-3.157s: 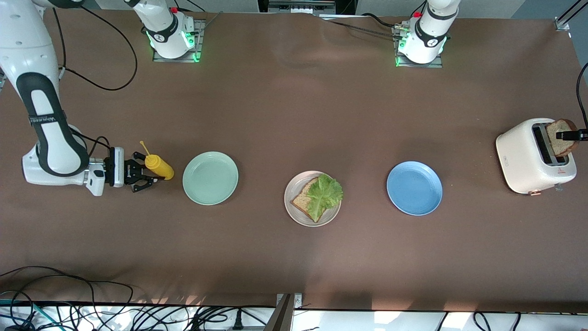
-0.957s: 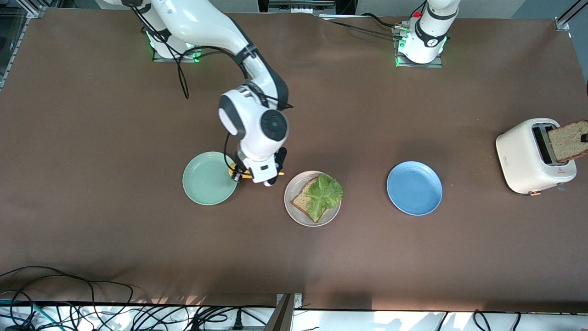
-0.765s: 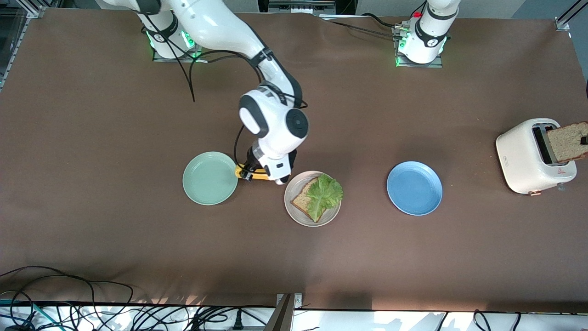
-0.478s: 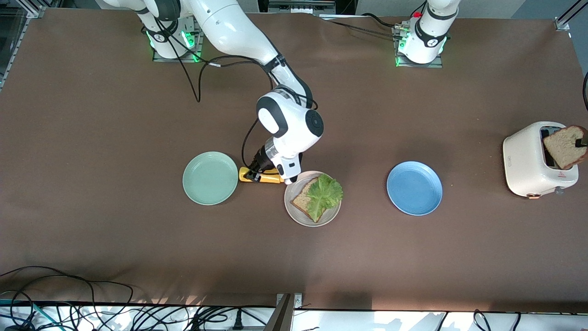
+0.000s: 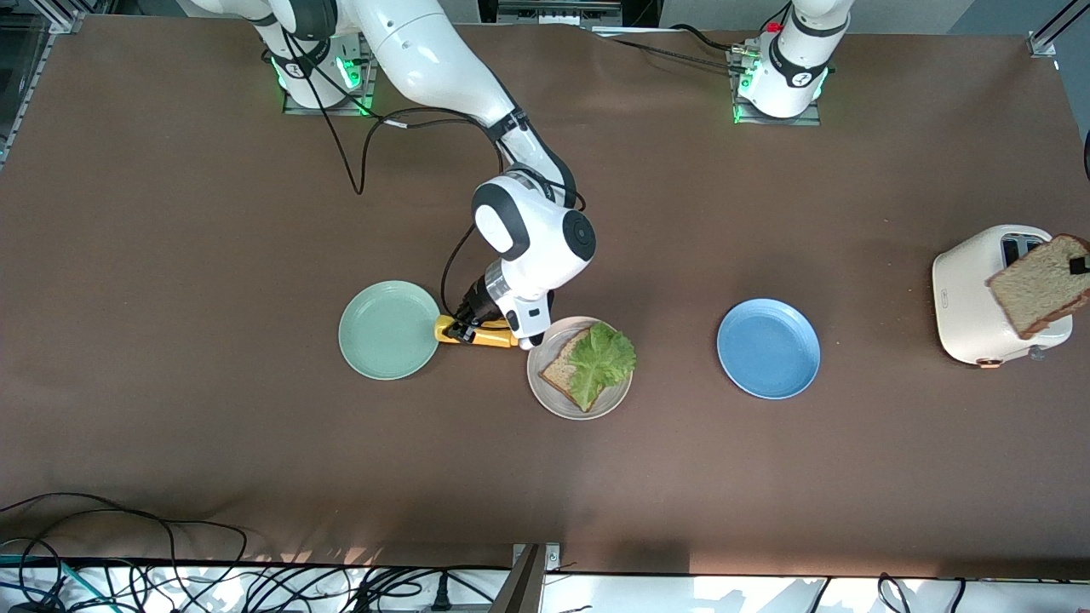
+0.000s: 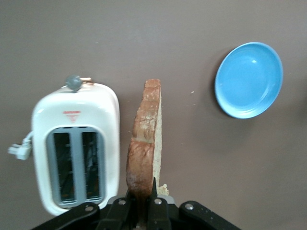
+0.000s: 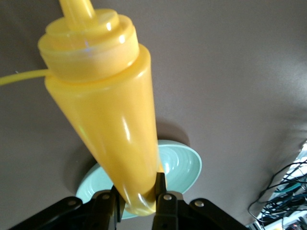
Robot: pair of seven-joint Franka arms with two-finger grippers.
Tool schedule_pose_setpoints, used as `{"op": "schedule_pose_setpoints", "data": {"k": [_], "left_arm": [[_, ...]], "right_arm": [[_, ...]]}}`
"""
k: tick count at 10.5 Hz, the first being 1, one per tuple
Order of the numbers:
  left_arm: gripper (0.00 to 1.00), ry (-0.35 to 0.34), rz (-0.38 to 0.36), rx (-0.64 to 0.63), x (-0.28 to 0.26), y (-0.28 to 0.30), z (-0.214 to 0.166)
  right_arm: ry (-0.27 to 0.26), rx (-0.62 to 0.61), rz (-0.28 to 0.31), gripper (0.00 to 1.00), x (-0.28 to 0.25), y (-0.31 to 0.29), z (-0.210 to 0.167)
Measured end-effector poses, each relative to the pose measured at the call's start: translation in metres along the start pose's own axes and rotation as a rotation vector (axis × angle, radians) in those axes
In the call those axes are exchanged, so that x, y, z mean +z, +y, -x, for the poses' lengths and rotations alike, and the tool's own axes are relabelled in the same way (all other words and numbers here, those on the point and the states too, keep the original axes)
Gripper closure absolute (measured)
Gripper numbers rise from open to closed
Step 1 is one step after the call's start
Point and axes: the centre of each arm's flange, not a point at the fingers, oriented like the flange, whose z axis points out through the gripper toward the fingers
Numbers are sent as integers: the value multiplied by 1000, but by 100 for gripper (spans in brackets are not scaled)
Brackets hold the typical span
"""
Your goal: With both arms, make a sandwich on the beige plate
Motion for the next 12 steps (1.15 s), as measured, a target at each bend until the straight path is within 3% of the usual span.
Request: {"op": "schedule_pose_setpoints", "data": {"k": [2, 5, 9, 10, 12], "left_arm": [[91, 7, 26, -83, 0, 51, -18], [91, -1, 68, -200, 1, 133, -38], [91, -45, 118, -277, 19, 191, -53], [91, -57, 124, -282, 25, 201, -56], [91, -82, 136, -305, 42, 226, -67]], "right_arm": [[27, 6, 30, 72, -16, -19, -17], [21, -7, 73, 72, -19, -42, -33], [36, 4, 89, 72, -15, -33, -33], [39, 9, 79, 72, -14, -32, -32], [81, 51, -11, 72, -13, -20, -27]]}}
